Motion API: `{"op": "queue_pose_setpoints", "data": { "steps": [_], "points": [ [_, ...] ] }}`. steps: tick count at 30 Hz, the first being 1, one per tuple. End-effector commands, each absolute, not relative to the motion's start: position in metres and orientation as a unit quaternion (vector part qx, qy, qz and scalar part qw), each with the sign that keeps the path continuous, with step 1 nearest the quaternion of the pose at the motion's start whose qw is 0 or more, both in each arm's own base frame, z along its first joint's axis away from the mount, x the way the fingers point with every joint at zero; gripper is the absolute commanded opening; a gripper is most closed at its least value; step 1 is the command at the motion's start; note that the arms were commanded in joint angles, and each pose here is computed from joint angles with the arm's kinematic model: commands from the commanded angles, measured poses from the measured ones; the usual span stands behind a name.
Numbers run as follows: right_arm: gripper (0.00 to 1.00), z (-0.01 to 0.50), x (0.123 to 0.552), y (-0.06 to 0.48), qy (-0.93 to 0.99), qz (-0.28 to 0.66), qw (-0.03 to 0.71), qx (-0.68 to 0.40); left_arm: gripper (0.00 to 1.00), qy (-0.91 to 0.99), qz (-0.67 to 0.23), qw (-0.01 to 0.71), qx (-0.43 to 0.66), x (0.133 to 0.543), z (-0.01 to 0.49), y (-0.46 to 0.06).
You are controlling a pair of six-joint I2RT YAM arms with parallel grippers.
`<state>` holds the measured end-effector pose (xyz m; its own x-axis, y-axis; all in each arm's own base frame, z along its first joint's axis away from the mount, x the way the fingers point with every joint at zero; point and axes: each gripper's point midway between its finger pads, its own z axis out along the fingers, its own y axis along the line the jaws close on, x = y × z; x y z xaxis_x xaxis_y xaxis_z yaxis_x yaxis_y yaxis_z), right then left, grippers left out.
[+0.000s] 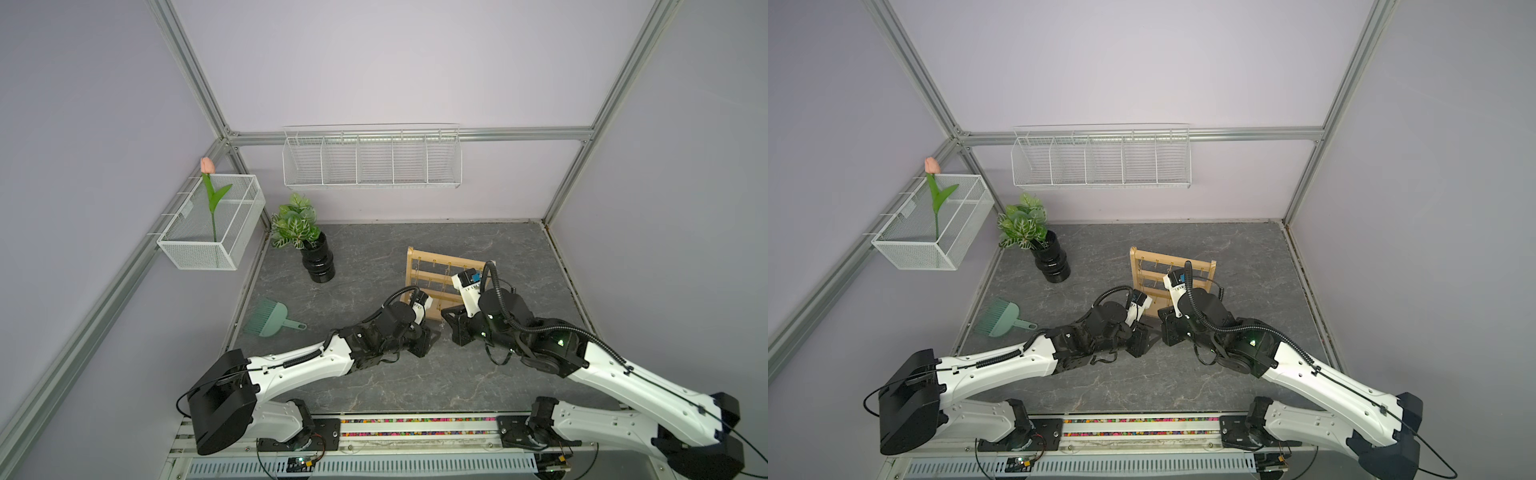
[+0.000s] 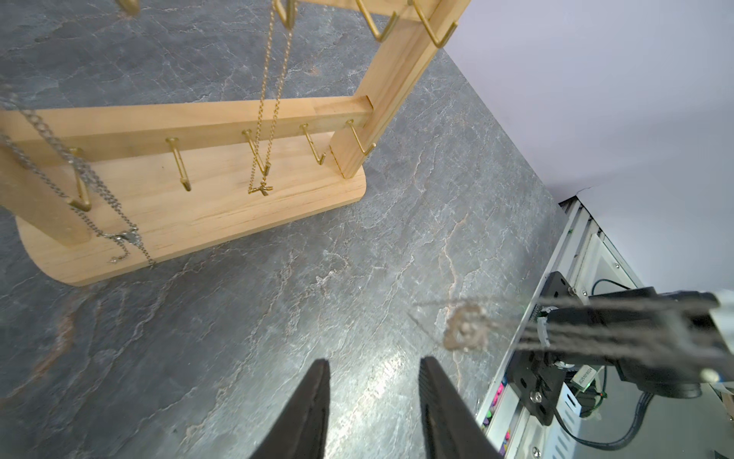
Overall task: Hang the necklace on the jewelry display stand
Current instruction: Pick up the necklace from the center of the board.
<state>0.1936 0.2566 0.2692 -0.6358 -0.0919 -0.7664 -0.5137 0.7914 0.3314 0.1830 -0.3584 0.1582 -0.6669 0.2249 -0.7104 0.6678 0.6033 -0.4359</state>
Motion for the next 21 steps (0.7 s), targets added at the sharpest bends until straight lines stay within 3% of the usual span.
{"op": "queue_pose_setpoints", "data": {
  "steps": [1,21],
  "points": [
    [0.07,0.289,0.192,0.263,0.846,0.297,0.404,-0.181,0.40,0.840,-0.350,0.315,0.269,0.182,0.156,-0.354],
    [0.07,0.306,0.183,0.277,0.825,0.353,0.399,-0.188,0.44,0.802,-0.428,0.339,0.244,0.184,0.183,-0.348]
  ]
}}
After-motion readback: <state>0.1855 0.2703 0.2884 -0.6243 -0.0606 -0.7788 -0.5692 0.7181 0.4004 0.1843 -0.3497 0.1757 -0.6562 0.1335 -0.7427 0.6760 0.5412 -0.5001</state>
